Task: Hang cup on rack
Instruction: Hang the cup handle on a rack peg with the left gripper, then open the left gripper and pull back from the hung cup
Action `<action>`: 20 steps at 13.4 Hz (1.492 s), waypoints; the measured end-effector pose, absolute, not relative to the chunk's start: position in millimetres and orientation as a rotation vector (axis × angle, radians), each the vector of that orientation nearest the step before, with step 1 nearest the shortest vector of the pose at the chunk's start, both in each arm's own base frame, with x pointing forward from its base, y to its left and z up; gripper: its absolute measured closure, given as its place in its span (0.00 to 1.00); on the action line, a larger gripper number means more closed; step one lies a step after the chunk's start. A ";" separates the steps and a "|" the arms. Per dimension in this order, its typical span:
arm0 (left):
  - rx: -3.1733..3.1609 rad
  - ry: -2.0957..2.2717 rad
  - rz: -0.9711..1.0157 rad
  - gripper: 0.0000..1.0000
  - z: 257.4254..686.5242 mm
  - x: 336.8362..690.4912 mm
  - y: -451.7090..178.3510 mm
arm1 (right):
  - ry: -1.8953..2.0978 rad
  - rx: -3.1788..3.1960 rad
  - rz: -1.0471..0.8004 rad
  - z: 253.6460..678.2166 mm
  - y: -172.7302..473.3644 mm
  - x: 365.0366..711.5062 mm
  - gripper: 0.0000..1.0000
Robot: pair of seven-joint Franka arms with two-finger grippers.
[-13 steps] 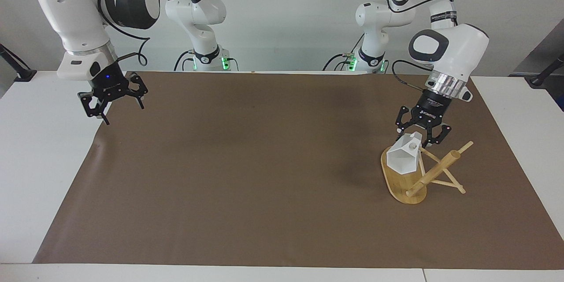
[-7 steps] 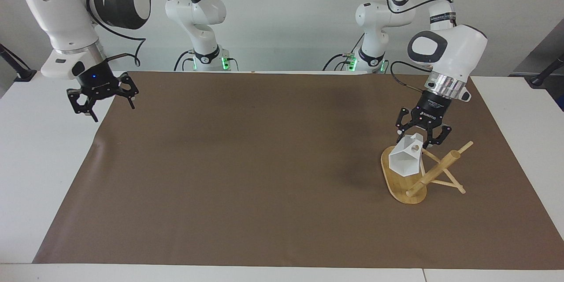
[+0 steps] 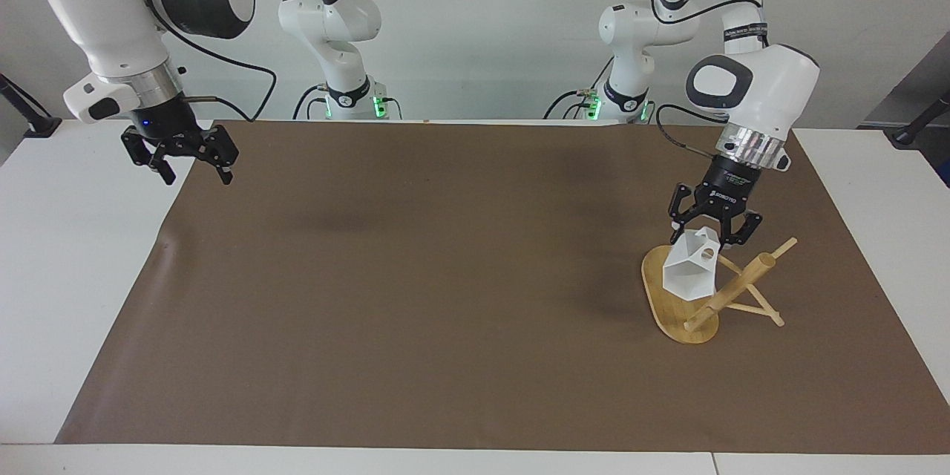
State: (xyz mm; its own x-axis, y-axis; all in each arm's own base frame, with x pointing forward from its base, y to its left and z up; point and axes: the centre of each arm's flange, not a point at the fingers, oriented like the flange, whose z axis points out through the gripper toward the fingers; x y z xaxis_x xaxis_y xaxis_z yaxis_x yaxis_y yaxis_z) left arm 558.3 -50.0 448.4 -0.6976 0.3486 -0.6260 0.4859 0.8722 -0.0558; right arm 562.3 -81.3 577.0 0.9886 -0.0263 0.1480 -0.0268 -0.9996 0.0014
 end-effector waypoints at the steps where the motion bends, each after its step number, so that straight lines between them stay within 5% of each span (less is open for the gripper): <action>1: 0.591 2.412 -0.287 0.30 448.6 558.5 -49.0 | -0.078 3.132 0.234 579.3 -75.2 561.9 0.00; 6: 0.577 2.416 -0.288 0.30 447.5 558.3 -47.7 | -0.269 3.137 0.170 589.3 -73.3 555.2 0.00; 9: 0.572 2.417 -0.287 0.01 447.5 558.4 -45.8 | -0.310 3.132 0.182 594.4 -86.7 553.6 0.00; 20: 0.801 2.530 -0.242 0.00 485.7 551.3 -2.8 | -0.350 3.115 0.266 614.9 -102.8 561.7 0.00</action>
State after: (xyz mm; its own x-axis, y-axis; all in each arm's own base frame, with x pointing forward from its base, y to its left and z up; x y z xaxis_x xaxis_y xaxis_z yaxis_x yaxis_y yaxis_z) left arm 551.3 -2.8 485.7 -0.7180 0.4973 -0.4870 0.5806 0.8138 -0.0251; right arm 561.7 -102.8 614.9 0.9610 -0.2205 0.1667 -0.2198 -0.9753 -0.0227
